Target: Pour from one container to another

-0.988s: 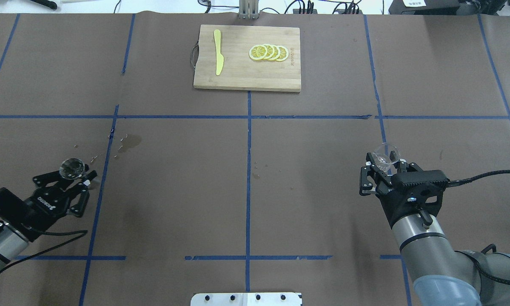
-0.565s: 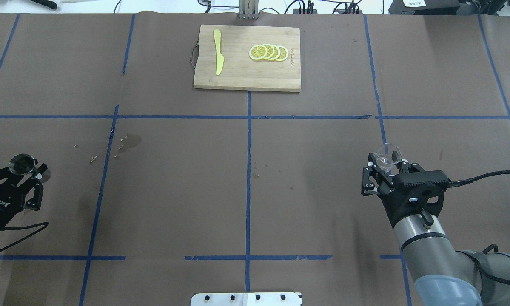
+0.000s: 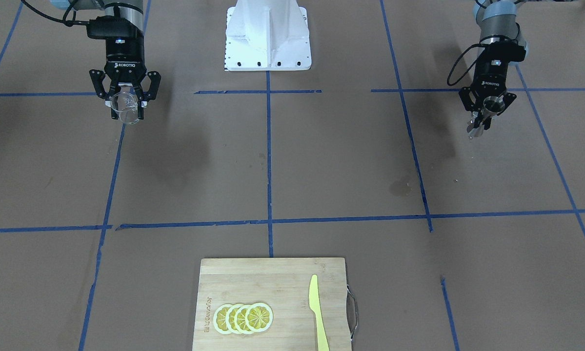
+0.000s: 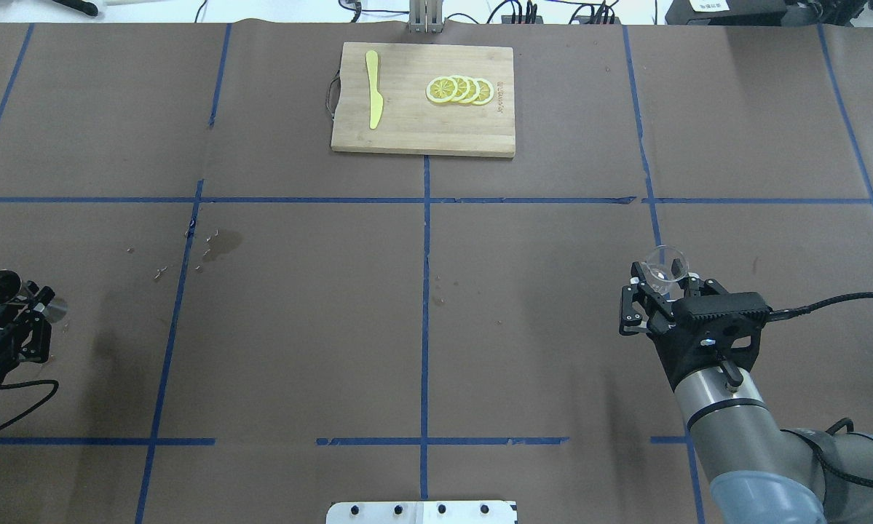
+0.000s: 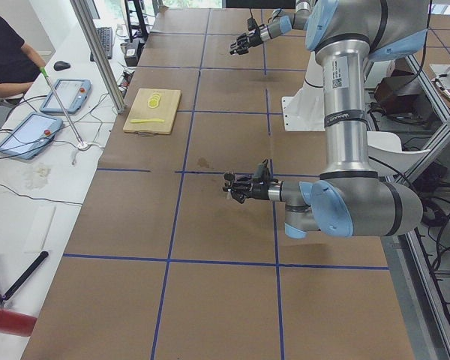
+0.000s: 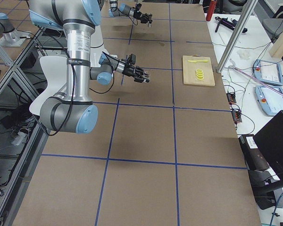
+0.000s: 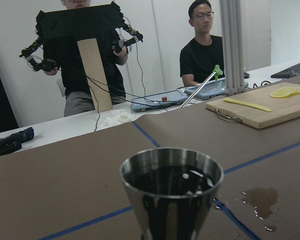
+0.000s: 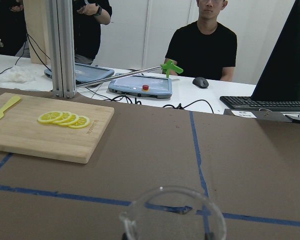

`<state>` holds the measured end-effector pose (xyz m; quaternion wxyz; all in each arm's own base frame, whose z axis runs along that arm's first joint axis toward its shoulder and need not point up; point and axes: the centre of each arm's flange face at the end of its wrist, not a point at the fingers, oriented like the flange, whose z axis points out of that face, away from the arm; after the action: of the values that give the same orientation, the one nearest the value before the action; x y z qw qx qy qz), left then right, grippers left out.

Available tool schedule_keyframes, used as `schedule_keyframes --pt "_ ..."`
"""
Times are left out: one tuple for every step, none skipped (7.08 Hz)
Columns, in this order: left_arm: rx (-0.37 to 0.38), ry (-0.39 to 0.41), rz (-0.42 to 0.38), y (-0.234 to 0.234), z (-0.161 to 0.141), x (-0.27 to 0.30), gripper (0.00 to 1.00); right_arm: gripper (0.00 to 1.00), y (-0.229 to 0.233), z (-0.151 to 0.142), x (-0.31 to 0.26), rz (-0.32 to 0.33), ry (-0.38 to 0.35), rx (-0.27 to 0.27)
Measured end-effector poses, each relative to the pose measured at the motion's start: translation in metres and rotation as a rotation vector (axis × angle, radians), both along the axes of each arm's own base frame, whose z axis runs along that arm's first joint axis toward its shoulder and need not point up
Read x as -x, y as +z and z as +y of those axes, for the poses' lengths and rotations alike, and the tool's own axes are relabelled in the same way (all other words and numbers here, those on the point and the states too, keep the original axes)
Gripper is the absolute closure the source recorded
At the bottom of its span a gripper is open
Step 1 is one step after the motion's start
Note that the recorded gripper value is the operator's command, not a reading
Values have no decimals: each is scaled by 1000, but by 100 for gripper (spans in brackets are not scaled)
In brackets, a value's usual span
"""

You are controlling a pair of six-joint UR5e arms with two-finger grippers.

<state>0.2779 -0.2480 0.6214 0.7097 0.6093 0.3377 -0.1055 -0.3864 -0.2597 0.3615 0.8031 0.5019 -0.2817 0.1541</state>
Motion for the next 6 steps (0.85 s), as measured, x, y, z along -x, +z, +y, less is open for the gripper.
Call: schedule_keyframes --pt "19 -12 44 4 6 -3 100 100 0 0 0 -1 -1 0" --pt "31 -21 60 12 14 -6 100 100 -1 0 0 -1 -1 0" --pt "34 -24 58 19 22 -9 100 100 -1 0 0 -2 -1 0" --pt "34 -19 60 22 28 -13 100 100 -1 1 1 -2 -2 0" --pt "35 -15 67 20 31 -17 100 100 -1 1 1 -2 -2 1" --pt "35 -10 76 18 34 -21 100 100 -1 1 1 -2 -2 1"
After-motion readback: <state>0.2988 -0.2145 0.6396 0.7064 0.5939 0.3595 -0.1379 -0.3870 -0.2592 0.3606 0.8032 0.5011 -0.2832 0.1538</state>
